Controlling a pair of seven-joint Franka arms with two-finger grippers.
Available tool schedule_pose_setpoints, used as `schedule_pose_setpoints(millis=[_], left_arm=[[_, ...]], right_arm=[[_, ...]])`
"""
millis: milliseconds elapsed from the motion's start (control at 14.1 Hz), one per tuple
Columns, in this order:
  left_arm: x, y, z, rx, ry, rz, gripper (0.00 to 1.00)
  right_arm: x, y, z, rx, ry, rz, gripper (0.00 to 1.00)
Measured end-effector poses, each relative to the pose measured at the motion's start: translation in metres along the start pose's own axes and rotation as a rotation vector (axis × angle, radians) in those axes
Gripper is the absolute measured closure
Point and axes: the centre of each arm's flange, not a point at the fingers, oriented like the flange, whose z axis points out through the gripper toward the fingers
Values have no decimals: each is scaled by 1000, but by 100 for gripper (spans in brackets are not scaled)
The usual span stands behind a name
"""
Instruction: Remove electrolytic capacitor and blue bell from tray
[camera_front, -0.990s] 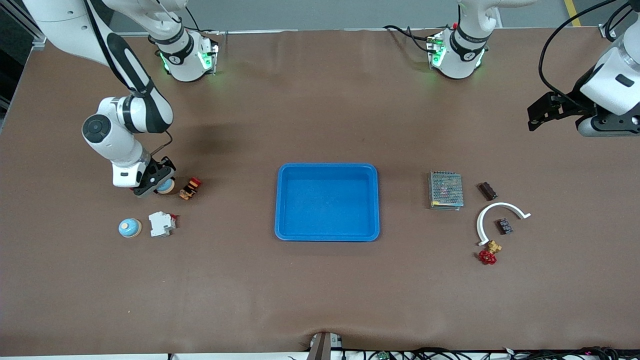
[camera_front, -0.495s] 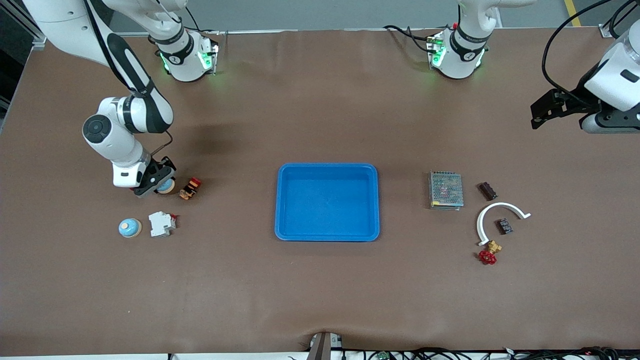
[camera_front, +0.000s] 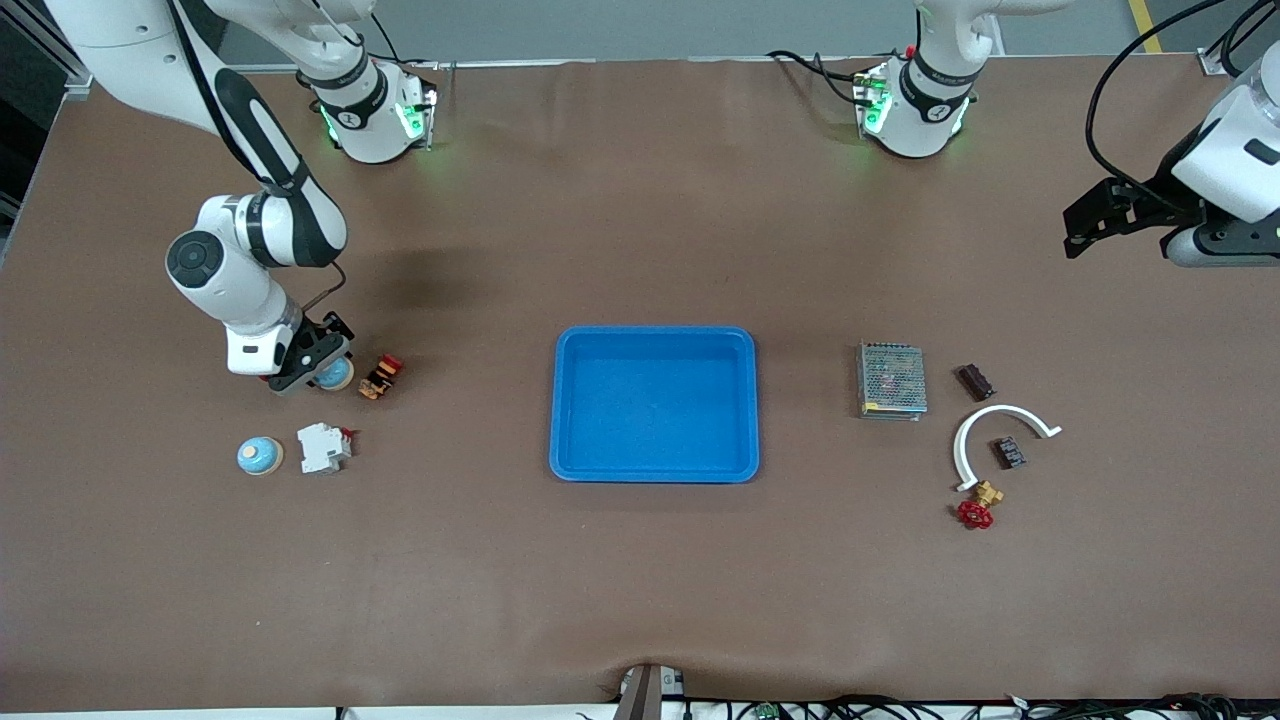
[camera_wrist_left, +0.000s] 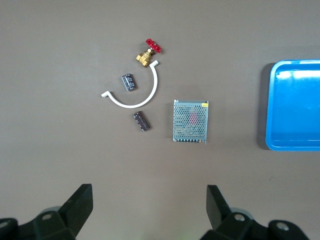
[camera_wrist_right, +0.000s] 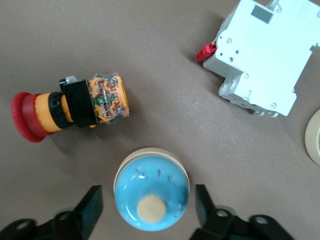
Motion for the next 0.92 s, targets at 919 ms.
schedule_pose_setpoints(millis=[919], left_arm=[[0, -1, -1, 0, 2, -1, 0]], right_arm=[[93, -4, -175, 97, -206, 298, 0]])
